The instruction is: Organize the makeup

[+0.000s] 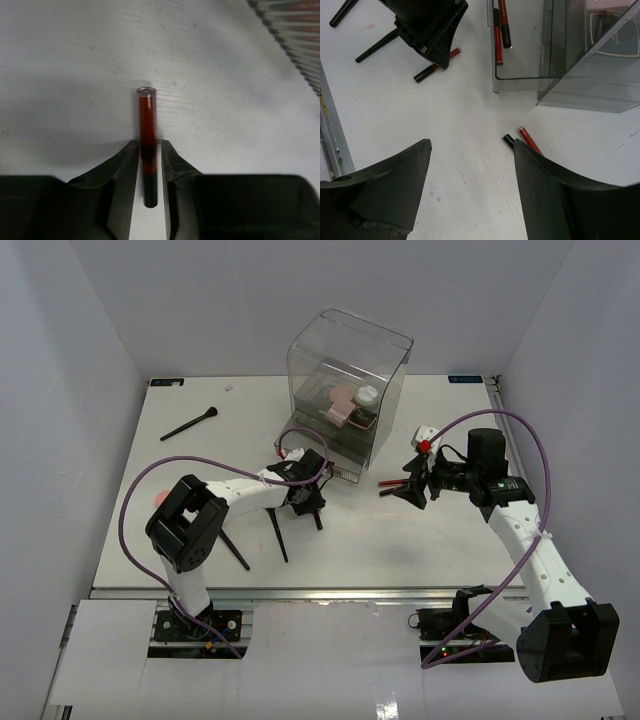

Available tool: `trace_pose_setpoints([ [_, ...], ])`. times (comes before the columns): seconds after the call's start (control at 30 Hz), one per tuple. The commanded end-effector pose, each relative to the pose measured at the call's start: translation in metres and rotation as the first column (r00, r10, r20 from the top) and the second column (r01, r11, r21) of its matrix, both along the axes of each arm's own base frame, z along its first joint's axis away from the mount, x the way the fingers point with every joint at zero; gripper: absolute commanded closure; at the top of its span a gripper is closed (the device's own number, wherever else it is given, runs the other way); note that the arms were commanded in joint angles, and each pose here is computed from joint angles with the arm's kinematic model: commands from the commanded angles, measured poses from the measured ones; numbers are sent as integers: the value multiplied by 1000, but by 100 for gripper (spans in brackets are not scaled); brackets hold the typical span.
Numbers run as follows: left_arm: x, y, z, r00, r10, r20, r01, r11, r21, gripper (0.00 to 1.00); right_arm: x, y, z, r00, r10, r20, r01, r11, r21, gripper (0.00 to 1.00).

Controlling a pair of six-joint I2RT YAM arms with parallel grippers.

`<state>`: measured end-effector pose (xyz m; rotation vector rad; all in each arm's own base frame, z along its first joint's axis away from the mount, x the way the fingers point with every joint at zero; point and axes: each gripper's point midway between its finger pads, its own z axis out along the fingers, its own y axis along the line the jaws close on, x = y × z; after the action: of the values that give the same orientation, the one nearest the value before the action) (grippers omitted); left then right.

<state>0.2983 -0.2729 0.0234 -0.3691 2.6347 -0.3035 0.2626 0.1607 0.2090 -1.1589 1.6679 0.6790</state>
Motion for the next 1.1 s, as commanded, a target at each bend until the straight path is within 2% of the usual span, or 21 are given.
trace_pose_setpoints([
  [0.0,-35,34,-25,996,-12,-90,23,992,123,68,0,0,9,999,2,42,-3,1000,16,27],
  [0.13,-42,38,-14,996,-48,-74,55,993,105,88,0,0,9,999,4,40,-5,1000,18,26],
  [0.23,-41,31,13,996,-87,-2,87,996,34,99,1,-1,8,999,0,37,-1,1000,15,26],
  [0.43,-19,18,92,981,-35,193,61,990,-129,100,2,-1,6,999,-3,33,3,1000,14,26],
  [0.57,2,9,135,968,41,246,29,961,-276,100,2,-1,6,1000,-5,29,5,1000,14,26],
  [0.7,37,9,165,956,141,257,-20,907,-420,100,3,-2,5,1000,-8,28,7,1000,14,26],
  [0.9,104,13,187,924,323,203,-154,804,-574,100,4,-4,3,1000,-15,24,15,1000,11,26],
  [1.0,130,6,191,925,335,179,-159,770,-618,99,5,-6,2,999,-25,22,25,1000,6,26],
  [1.07,141,2,189,928,333,168,-164,769,-618,92,6,-7,1,999,-29,23,29,1000,3,26],
])
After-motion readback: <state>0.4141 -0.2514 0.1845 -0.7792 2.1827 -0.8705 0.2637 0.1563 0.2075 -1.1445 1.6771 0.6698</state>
